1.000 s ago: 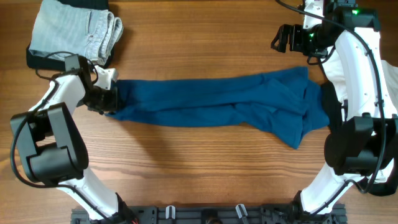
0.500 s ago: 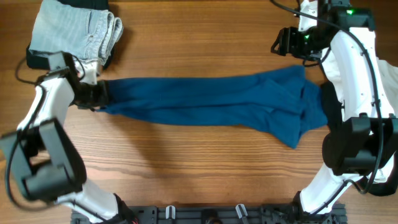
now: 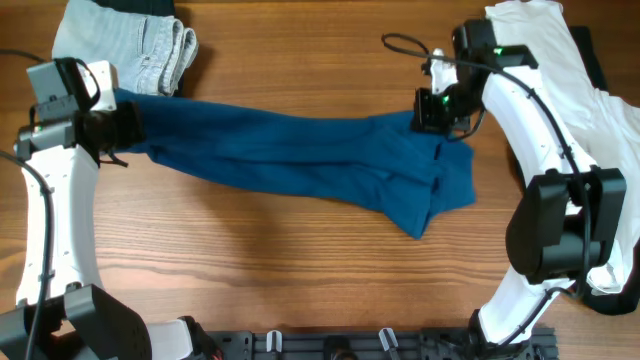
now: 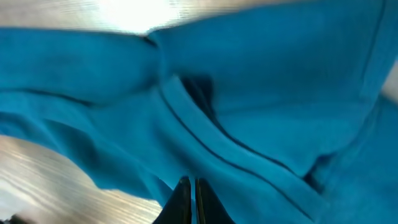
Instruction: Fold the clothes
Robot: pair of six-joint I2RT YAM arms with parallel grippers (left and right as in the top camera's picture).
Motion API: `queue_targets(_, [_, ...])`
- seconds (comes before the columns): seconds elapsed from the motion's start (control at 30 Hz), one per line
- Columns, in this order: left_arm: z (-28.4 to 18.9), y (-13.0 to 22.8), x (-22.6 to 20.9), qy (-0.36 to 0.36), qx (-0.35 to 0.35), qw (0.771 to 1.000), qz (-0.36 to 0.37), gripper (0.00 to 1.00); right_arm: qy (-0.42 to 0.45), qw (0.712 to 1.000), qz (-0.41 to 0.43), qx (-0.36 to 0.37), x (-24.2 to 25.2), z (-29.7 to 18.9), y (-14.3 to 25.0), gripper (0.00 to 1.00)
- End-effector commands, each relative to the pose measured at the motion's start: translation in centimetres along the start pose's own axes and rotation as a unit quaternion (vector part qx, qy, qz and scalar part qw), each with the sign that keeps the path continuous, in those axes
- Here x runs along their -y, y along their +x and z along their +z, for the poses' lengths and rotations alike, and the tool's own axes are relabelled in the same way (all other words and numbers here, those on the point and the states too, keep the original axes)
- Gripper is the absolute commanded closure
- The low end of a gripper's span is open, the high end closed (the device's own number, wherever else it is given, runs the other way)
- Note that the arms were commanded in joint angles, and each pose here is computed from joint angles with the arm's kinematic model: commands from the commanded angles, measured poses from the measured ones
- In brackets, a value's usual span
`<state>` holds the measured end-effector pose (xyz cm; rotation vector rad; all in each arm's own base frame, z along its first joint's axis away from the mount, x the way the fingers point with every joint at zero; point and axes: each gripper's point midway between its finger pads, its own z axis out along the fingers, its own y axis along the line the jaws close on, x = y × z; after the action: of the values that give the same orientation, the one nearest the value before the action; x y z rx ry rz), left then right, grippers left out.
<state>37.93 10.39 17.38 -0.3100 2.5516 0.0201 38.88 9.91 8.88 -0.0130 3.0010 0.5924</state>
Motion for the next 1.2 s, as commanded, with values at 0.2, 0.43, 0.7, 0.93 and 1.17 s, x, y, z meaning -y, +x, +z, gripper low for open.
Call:
queue_targets(0.2, [-4.8,-4.3,-2.7,-0.079,0.062,0.995,-0.011,0.96,-0.021,0.999,0.028,-0.022,0.5,2.6,1.7,0.96])
queue_targets(0.43, [-6.8,-5.6,-3.0,-0.093,0.077,0.993,-0.008,0.96,-0.022,0.999,0.040,-0.012,0.9,3.7,1.6,0.96])
queue_targets(0.7, [-6.1,-4.6,2.2,-0.002,0.048,0.999,0.025,0.96,-0.036,0.998,0.049,0.011,0.8,4.1,0.7,0.96])
queue_targets(0.93, [-3.9,-2.0,9.8,0.051,-0.009,0.993,0.104,0.96,-0.080,0.995,0.048,0.033,0.2,3.0,-0.6,0.96])
queue_targets(1.17, [1.4,1.6,13.9,0.069,-0.095,0.982,0.147,0.96,-0.094,0.992,0.042,0.067,0.5,0.6,-1.6,0.96])
